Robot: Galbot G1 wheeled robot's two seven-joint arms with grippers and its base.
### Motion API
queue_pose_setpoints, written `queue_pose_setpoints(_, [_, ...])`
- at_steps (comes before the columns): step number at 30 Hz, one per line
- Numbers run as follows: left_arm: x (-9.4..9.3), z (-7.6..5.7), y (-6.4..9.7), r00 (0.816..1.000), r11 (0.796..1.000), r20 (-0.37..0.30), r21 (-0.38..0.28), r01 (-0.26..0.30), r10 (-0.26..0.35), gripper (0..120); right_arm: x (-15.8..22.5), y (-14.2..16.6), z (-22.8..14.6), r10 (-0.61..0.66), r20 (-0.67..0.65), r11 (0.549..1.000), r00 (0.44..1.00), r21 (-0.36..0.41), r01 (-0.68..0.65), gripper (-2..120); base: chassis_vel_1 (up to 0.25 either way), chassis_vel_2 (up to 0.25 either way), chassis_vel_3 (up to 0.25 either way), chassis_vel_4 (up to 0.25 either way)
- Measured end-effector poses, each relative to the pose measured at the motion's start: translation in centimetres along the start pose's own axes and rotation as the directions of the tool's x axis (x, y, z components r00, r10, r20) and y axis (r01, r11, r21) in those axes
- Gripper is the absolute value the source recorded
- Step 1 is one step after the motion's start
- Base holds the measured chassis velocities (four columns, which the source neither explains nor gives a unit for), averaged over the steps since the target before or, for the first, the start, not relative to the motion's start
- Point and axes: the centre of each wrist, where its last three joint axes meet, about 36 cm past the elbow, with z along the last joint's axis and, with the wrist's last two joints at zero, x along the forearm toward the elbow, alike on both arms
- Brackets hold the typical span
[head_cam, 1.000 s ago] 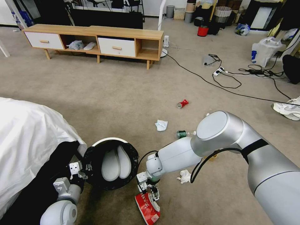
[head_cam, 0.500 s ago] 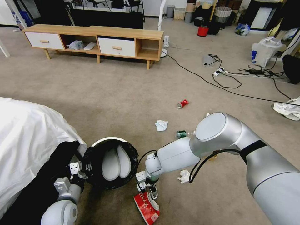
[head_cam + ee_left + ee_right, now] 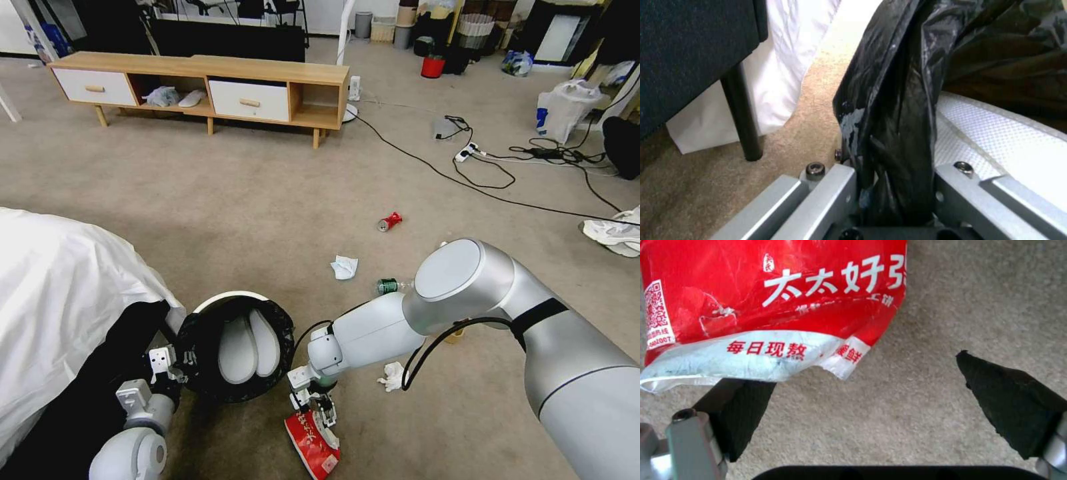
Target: Pick up the trash bin and place the garbage on the floor into it.
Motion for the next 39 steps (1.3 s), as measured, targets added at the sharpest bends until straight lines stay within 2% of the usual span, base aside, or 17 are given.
queue_pose_setpoints(26, [-0.1,0.1,0.1,1.0,1.0,-0.004,-0.006,-0.003,0.003,0,0.6,0.6,-1.4,-0.001,0.034,1.0,0.999,0.002,0.001,99,0.0,0.0,0.0,0.0])
queue_pose_setpoints(39, [-0.1,0.3,0.1,1.0,1.0,-0.007,-0.006,0.002,-0.002,0,0.8,-0.2,-1.3,0.027,0.047,1.0,0.999,-0.013,-0.026,99,0.0,0.0,0.0,0.0])
